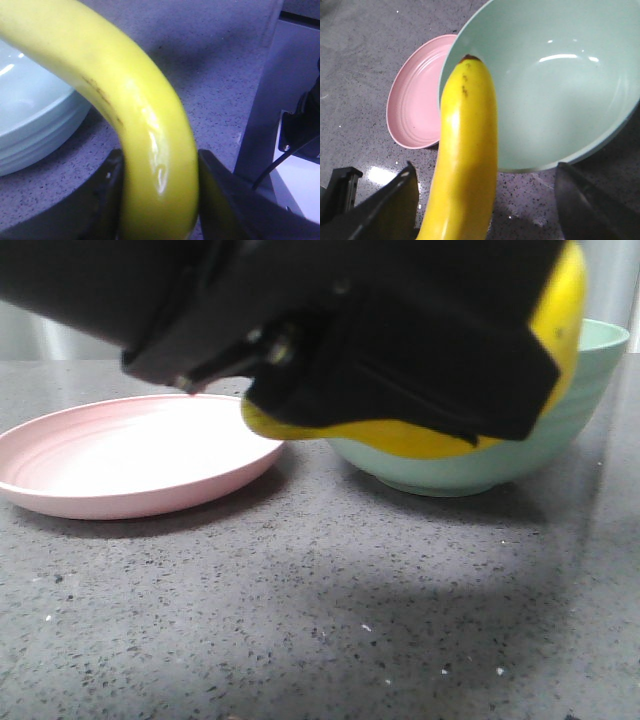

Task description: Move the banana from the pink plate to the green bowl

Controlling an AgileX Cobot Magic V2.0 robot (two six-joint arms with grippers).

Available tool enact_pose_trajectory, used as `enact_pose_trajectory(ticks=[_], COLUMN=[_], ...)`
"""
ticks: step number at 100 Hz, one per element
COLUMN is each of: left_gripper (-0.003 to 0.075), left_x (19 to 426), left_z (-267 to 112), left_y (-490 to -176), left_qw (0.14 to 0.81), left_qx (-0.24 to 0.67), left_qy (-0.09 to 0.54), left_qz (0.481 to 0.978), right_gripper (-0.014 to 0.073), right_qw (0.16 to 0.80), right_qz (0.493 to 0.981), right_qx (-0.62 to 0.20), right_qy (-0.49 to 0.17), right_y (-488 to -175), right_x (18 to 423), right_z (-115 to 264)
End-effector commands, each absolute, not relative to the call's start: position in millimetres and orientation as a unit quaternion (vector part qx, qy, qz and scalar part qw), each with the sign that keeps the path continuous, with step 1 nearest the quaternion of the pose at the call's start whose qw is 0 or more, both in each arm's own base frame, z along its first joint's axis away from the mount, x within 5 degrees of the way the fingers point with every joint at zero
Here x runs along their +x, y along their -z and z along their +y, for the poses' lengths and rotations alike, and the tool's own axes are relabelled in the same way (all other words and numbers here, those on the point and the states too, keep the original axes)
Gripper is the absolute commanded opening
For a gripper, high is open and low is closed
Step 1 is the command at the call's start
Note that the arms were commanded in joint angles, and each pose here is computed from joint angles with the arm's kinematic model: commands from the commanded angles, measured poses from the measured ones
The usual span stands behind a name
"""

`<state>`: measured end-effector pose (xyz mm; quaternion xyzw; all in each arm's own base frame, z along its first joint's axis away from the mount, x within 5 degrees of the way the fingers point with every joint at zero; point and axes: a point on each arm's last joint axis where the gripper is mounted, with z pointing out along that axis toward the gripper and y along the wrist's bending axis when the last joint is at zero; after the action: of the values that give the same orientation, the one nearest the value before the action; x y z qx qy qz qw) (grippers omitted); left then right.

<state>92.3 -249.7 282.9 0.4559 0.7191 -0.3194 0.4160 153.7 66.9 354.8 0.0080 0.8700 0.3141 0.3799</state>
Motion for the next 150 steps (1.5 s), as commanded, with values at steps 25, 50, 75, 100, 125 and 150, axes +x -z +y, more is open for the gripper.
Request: enact_pose_trajectory(ticks=[25, 50, 75, 100, 125, 150], left_gripper=[-0.002, -0.002, -0.002, 0.0277, 0.0405, 0.0405], left_x=[91.4, 91.4, 91.4, 91.5, 101.7, 102.7], left_z=[-254.8, -254.8, -254.8, -254.8, -231.0, -157.8], left_y=[-308.5, -308.5, -308.5, -308.5, -332.7, -391.8], left_qw=[0.465, 0.465, 0.465, 0.464, 0.516, 0.627], left_qx=[0.432, 0.432, 0.432, 0.431, 0.411, 0.313], left_qy=[0.361, 0.361, 0.361, 0.362, 0.354, 0.361], left_qz=[0.683, 0.683, 0.683, 0.684, 0.663, 0.615], right_gripper=[0.0481, 0.0479, 0.0257, 0.0051, 0.004, 0.004], right_qw=[0.391, 0.381, 0.384, 0.384, 0.386, 0.445], right_qz=[0.849, 0.852, 0.85, 0.85, 0.848, 0.823], right_qx=[0.012, -0.005, -0.009, -0.009, -0.011, -0.017], right_qy=[-0.354, -0.359, -0.36, -0.36, -0.362, -0.354], right_y=[-354.2, -351.7, -353.0, -353.0, -355.6, -386.9], right_x=[191.1, 202.4, 204.0, 203.9, 202.9, 207.9], right_z=[78.8, 85.3, 87.1, 87.1, 87.2, 84.0])
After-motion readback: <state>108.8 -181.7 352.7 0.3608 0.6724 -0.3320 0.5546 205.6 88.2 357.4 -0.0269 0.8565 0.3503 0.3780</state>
